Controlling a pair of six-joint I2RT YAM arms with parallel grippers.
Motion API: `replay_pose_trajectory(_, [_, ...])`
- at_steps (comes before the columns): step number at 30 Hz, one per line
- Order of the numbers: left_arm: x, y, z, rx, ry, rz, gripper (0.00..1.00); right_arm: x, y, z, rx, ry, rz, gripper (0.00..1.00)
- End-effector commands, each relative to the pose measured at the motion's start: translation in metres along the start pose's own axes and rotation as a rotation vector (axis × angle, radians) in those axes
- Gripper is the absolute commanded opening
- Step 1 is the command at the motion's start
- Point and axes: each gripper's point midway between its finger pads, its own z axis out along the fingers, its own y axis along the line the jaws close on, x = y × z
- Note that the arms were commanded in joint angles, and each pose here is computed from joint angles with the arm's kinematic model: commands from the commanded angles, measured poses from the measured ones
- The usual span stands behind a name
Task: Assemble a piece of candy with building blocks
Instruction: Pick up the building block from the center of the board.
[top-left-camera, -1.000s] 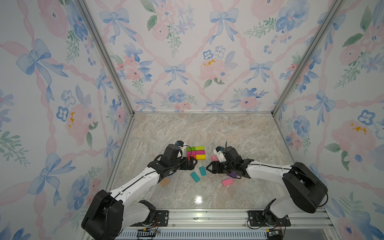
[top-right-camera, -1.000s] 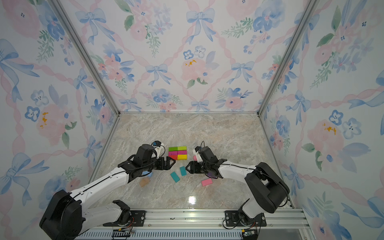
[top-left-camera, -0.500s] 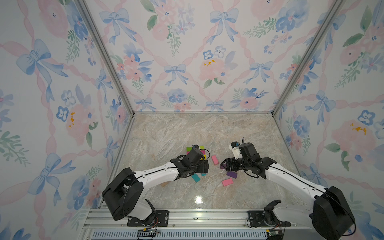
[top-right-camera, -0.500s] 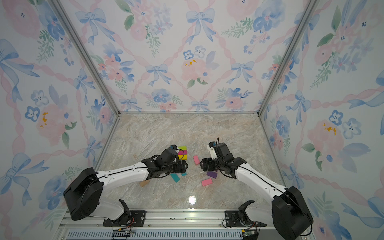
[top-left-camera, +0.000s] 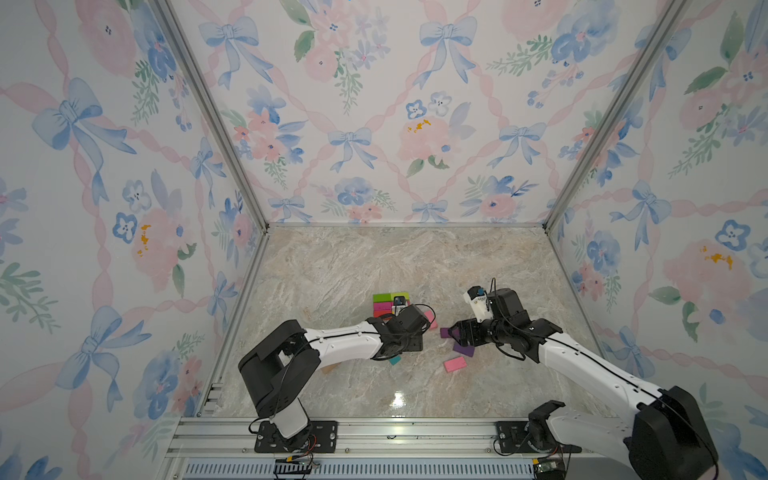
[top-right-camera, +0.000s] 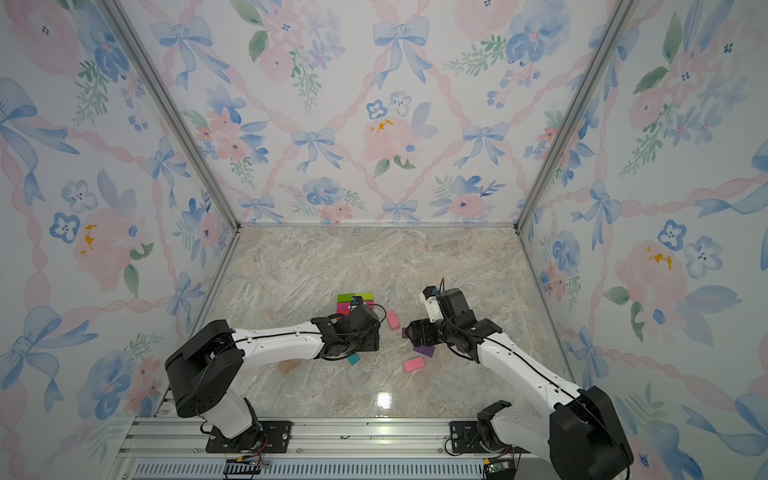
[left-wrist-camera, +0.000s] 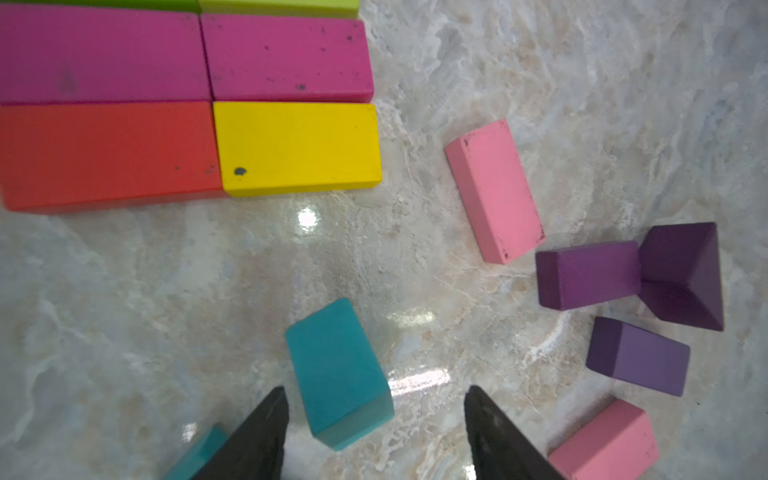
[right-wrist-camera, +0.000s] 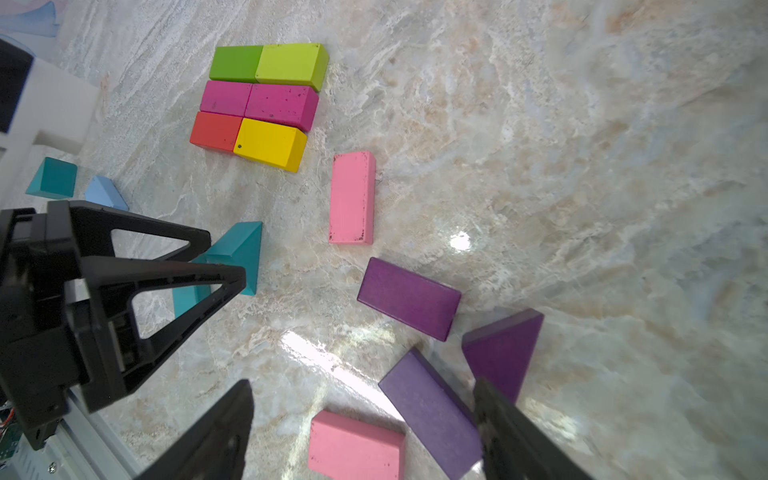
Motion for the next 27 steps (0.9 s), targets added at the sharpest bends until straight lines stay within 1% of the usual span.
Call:
replay_pose_trajectory(1, [0.004,0.01,0.006,-0.066,0.007,-0.013,0.64,0.0,-0.002,0.001,-0.019,-0.004,-0.007,0.84])
replay_pose_trajectory(6, [0.008,0.012,0.013,-0.082,0.024,-0.014,0.58,-0.003,-0.004,-0.002,-0.036,-0.017,0.006,0.84])
replay_pose_trajectory(8, [0.008,0.011,0.015,-0.084,0.029,-0.013,0.52,-0.003,-0.004,-0.003,-0.036,-0.018,0.006,0.84])
replay_pose_trajectory(10, [0.008,0.01,0.016,-0.083,0.029,-0.016,0.43,-0.004,-0.004,-0.005,-0.036,-0.026,0.007,0.84])
replay_pose_trajectory(18, [0.003,0.008,0.009,-0.064,0.016,-0.022,0.25,0.0,-0.002,-0.005,-0.05,-0.01,0.001,0.84])
replay_pose_trajectory(20, [0.002,0.005,0.005,-0.041,0.024,-0.012,0.24,0.001,0.002,-0.005,-0.068,-0.008,-0.009,0.85])
replay_pose_trajectory(23, [-0.001,0.001,-0.003,0.01,0.038,0.019,0.22,0.0,0.015,-0.009,-0.101,-0.019,-0.065,0.86])
replay_pose_trajectory(27, [-0.011,0.0,-0.022,0.149,0.071,0.047,0.2,-0.003,0.045,-0.014,-0.16,-0.058,-0.186,0.9])
